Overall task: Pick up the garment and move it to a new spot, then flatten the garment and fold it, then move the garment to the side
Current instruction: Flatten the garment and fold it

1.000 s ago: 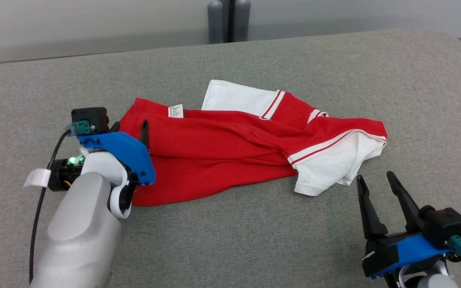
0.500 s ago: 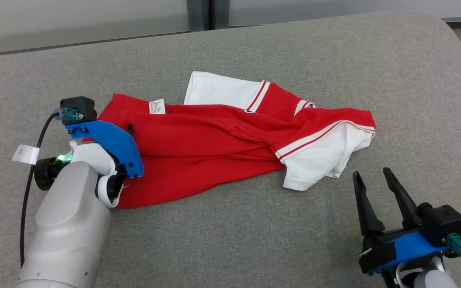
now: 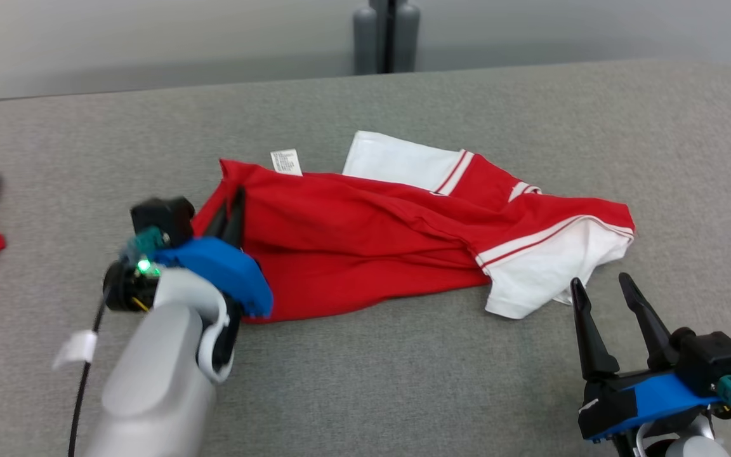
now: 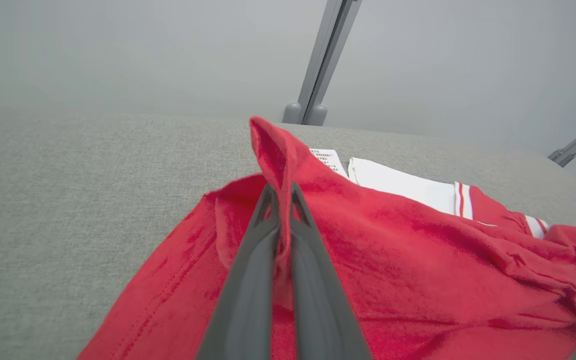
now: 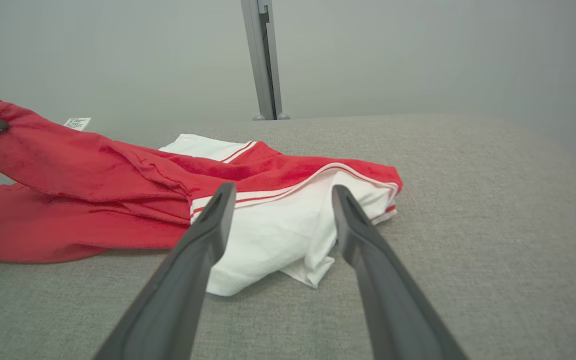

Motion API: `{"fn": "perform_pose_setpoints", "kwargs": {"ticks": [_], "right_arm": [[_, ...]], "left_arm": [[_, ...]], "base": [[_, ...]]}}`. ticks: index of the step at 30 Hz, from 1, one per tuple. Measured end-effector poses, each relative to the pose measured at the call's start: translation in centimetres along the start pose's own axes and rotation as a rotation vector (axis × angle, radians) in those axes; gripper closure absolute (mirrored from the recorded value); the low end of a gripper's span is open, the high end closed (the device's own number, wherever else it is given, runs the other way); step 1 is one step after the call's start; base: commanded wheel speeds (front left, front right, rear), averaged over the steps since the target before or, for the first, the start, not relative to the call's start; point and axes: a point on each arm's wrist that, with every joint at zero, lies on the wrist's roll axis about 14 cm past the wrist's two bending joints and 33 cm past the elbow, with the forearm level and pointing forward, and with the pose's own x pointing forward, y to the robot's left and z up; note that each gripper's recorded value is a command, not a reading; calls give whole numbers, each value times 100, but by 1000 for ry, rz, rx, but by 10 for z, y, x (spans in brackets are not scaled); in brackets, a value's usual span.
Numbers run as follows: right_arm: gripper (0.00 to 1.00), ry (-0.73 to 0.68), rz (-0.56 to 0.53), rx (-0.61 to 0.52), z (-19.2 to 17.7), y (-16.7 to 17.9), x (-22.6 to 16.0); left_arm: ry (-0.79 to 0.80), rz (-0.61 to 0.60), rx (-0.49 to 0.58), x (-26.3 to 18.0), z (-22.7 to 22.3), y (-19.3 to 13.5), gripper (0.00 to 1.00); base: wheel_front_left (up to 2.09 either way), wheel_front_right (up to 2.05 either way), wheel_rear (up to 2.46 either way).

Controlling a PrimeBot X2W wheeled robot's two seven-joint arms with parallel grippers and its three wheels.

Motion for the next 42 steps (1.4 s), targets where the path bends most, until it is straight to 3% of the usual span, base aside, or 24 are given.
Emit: {"fn": "perform_pose_setpoints", "kwargs": {"ticks": [9, 10, 11, 13, 18, 23, 26, 31, 38, 42], "right_arm": [[0, -29, 69, 16, 11, 24, 0], [0, -34, 74, 17, 13, 26, 0], [0, -36, 78, 16, 14, 27, -1], [0, -38, 85, 17, 15, 29, -2], [0, -39, 95, 18, 17, 33, -5], [0, -47, 93, 20, 20, 32, -6], [0, -49, 87, 21, 20, 30, -7], [0, -40, 73, 23, 17, 26, -8], [0, -25, 53, 25, 11, 19, -3], [0, -9, 29, 28, 4, 11, -3]], "left_arm": [[-25, -87, 151, -83, -35, -19, 100], [-19, -86, 148, -91, -40, -20, 88], [0, -92, 147, -99, -48, -23, 68], [73, -108, 137, -116, -71, -29, 0], [264, -132, 67, -149, -116, -40, 0], [301, -77, -7, -155, -110, -31, 0], [221, -27, -62, -147, -80, -19, 0], [202, 70, -37, -124, -49, 9, 0], [383, 177, -58, -88, -69, 33, 0], [474, 184, -103, -75, -86, 31, 0]], "base": [[0, 0, 0], [0, 0, 0], [0, 0, 0], [0, 0, 0], [0, 0, 0], [0, 0, 0], [0, 0, 0], [0, 0, 0], [0, 0, 0], [0, 0, 0]]}}
